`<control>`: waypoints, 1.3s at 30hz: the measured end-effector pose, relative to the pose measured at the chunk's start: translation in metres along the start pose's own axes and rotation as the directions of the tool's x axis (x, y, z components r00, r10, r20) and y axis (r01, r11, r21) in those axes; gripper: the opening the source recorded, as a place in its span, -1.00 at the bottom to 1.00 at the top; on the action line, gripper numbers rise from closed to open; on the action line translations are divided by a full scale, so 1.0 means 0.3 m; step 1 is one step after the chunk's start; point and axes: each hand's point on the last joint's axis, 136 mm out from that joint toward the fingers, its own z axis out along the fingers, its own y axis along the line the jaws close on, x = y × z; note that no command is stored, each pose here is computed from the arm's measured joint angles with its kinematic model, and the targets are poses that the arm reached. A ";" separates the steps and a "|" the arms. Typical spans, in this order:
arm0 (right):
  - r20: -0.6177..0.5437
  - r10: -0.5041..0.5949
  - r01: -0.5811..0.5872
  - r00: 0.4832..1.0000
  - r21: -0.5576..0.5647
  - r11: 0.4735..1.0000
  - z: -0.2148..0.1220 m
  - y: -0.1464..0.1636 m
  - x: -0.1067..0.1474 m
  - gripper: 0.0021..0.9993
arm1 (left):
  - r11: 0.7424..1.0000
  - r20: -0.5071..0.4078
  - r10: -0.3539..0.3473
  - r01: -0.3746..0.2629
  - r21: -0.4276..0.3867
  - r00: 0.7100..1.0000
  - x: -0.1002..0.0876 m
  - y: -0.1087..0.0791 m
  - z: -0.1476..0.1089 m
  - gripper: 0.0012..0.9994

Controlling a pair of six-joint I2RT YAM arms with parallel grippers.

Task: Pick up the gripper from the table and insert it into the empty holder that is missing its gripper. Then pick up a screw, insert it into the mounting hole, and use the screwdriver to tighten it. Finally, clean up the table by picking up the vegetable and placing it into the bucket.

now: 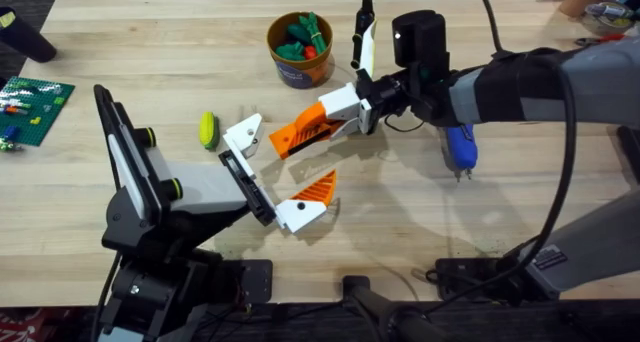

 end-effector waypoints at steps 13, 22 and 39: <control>-0.007 -0.051 0.050 0.999 -0.011 0.999 -0.001 0.011 0.000 -0.97 | 1.000 0.000 0.000 0.000 -0.001 1.000 -0.002 0.001 0.000 0.98; -0.009 -0.230 0.229 0.973 -0.049 0.972 -0.003 0.101 -0.022 -0.97 | 1.000 0.000 0.000 0.000 -0.001 1.000 -0.002 0.001 0.000 0.98; -0.006 -0.102 0.101 0.995 -0.018 0.995 0.079 0.075 -0.015 -0.97 | 0.999 0.001 -0.007 0.007 -0.048 1.000 -0.003 0.029 -0.002 0.98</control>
